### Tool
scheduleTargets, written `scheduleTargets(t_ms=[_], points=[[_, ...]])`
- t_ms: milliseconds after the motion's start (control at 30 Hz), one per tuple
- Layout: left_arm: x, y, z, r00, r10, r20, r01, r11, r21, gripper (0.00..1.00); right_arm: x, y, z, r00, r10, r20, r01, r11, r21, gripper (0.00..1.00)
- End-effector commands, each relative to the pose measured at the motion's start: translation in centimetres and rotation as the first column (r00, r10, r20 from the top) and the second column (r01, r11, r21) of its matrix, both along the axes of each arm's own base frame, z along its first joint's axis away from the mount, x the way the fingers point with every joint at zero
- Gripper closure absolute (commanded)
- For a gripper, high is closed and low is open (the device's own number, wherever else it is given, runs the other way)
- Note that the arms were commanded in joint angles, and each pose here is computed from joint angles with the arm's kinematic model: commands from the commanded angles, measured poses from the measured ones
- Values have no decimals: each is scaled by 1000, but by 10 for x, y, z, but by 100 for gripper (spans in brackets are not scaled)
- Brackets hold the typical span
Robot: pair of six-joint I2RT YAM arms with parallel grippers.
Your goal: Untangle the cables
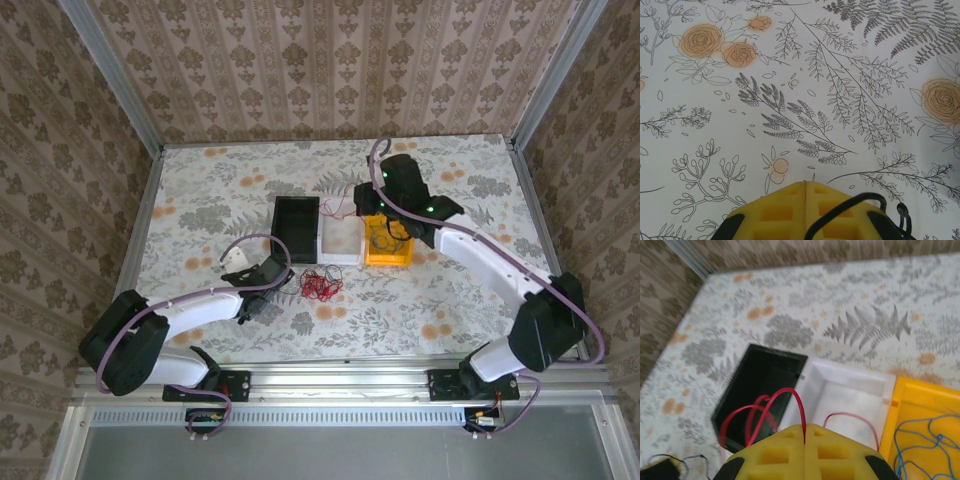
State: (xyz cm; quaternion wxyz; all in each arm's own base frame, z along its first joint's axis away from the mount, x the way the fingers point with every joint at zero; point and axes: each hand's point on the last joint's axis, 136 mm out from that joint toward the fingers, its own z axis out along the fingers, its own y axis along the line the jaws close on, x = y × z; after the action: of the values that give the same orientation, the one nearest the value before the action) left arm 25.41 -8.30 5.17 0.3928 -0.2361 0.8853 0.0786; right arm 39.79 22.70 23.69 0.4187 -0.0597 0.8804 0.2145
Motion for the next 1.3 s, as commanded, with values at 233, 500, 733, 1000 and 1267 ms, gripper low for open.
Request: scheduleTargets(t_ms=[233,500,733,1000,1267], points=[[1,2,3,1000,-13,-6,14,1000,22,100,13,-13,-48,992,-87,-95,75,990,-122,100],[1,0,1,1000,-19,-14,19,1000,16,100,29,-32,-72,976,-191,-102,153,942,-297,99],[1,-1,2,999,-28,-15,28,999,18,100,38,-26,-91,979,-188,-78,137,894,-428,97],[6,-7,3,999,-52,-11,52,999,12,100,30,21,-103,991,-16,-133,-32,936,-350,68],[9,-13,0,997,-79,-21,79,997,4,100,3,21,-69,995,53,-89,-74,963,-260,51]])
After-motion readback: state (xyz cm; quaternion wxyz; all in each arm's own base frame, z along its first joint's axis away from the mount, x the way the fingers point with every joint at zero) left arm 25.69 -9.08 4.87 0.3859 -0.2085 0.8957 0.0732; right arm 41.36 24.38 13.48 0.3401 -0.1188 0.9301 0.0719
